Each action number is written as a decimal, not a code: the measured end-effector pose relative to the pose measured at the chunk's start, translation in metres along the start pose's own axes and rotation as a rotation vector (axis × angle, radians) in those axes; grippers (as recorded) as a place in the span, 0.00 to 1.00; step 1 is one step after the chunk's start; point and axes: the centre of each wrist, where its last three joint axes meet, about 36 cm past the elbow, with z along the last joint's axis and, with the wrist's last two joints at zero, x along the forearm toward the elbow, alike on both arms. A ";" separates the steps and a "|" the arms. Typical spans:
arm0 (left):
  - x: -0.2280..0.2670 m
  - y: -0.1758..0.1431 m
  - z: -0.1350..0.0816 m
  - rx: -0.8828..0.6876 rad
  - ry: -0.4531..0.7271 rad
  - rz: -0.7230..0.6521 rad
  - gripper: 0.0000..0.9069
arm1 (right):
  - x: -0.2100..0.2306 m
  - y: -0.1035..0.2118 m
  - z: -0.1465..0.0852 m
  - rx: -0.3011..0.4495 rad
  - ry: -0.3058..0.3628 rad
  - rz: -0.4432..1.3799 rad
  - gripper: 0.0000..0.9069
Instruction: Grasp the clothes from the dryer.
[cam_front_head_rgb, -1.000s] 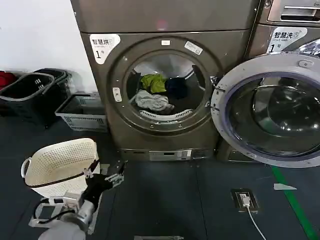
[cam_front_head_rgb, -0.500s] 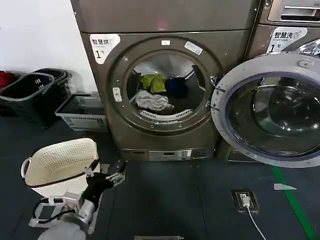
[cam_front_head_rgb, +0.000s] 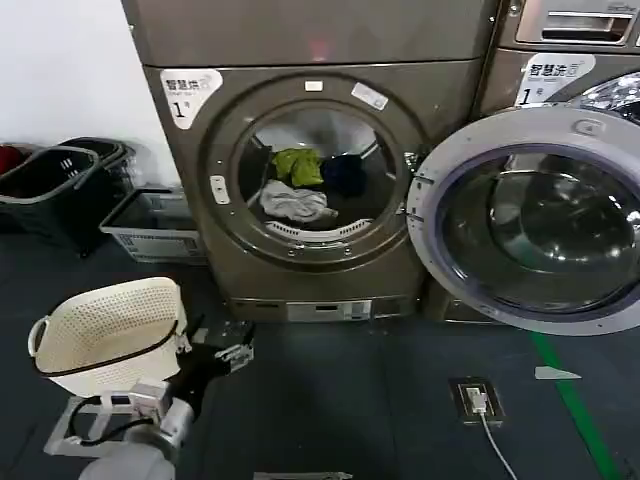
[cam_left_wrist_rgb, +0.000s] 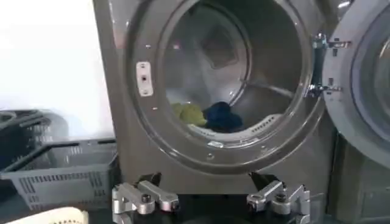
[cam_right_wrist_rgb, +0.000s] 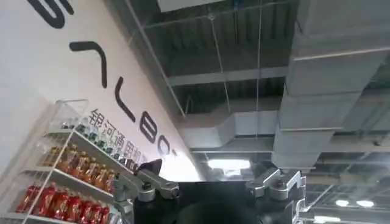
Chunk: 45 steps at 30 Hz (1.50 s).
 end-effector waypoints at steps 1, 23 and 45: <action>0.000 0.000 0.000 0.000 0.000 0.000 1.00 | 0.000 0.000 0.000 0.000 -0.001 0.000 1.00; 0.004 -0.001 -0.004 -0.006 -0.012 0.008 1.00 | 0.000 -0.003 0.001 -0.003 -0.023 -0.011 1.00; 0.008 -0.002 -0.013 -0.022 -0.054 0.037 1.00 | 0.001 -0.003 -0.004 -0.012 -0.058 -0.025 1.00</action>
